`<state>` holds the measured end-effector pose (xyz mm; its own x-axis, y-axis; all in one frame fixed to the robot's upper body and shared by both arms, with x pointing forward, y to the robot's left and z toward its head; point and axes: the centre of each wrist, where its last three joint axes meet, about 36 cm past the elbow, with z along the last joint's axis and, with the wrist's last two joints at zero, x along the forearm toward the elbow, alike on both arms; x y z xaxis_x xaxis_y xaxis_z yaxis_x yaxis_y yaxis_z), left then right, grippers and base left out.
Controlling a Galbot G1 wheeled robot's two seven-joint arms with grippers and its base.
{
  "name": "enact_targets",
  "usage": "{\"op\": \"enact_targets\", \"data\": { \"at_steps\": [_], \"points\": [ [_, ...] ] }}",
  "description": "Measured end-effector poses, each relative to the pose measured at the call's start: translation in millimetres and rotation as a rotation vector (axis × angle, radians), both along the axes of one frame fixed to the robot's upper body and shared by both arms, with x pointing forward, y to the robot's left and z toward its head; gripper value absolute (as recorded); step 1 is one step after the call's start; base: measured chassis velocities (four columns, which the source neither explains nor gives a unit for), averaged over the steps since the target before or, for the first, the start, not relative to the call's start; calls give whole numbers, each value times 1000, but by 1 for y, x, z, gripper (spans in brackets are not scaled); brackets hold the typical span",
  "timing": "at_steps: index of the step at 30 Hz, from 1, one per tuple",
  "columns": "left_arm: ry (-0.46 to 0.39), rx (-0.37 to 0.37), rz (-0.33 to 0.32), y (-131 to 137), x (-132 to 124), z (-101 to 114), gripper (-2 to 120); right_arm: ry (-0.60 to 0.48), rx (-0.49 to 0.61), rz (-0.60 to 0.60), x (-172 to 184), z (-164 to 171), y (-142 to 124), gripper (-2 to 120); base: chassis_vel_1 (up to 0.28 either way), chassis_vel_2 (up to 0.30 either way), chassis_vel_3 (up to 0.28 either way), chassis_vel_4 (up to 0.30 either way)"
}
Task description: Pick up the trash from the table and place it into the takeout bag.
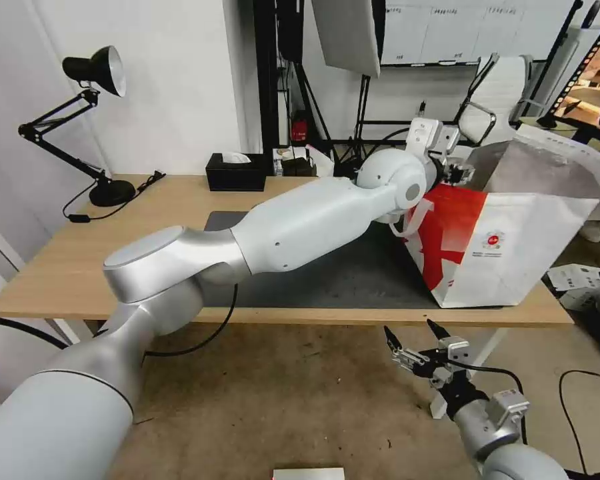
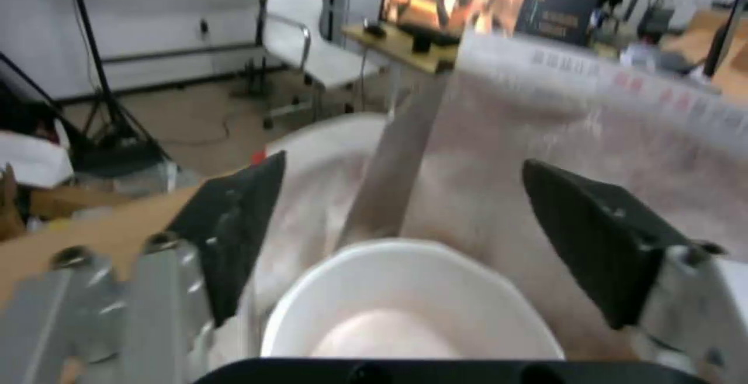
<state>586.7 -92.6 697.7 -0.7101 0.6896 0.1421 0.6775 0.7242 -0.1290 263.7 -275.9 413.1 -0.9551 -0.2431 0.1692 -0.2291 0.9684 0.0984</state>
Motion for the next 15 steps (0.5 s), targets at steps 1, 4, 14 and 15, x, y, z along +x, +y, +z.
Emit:
{"op": "enact_targets", "data": {
  "at_steps": [1,4,14,15],
  "points": [
    [0,0,0,0,0,0,87,0,0,0,0,0,0,100,0,0,0,0],
    [-48,-30,22,30,-4,16,97,0,0,0,0,0,0,100,0,0,0,0],
    [-88,-51,146,180,-61,15,100,0,0,0,0,0,0,100,0,0,0,0],
    [-88,-51,146,180,-61,15,100,0,0,0,0,0,0,100,0,0,0,0]
  ]
}}
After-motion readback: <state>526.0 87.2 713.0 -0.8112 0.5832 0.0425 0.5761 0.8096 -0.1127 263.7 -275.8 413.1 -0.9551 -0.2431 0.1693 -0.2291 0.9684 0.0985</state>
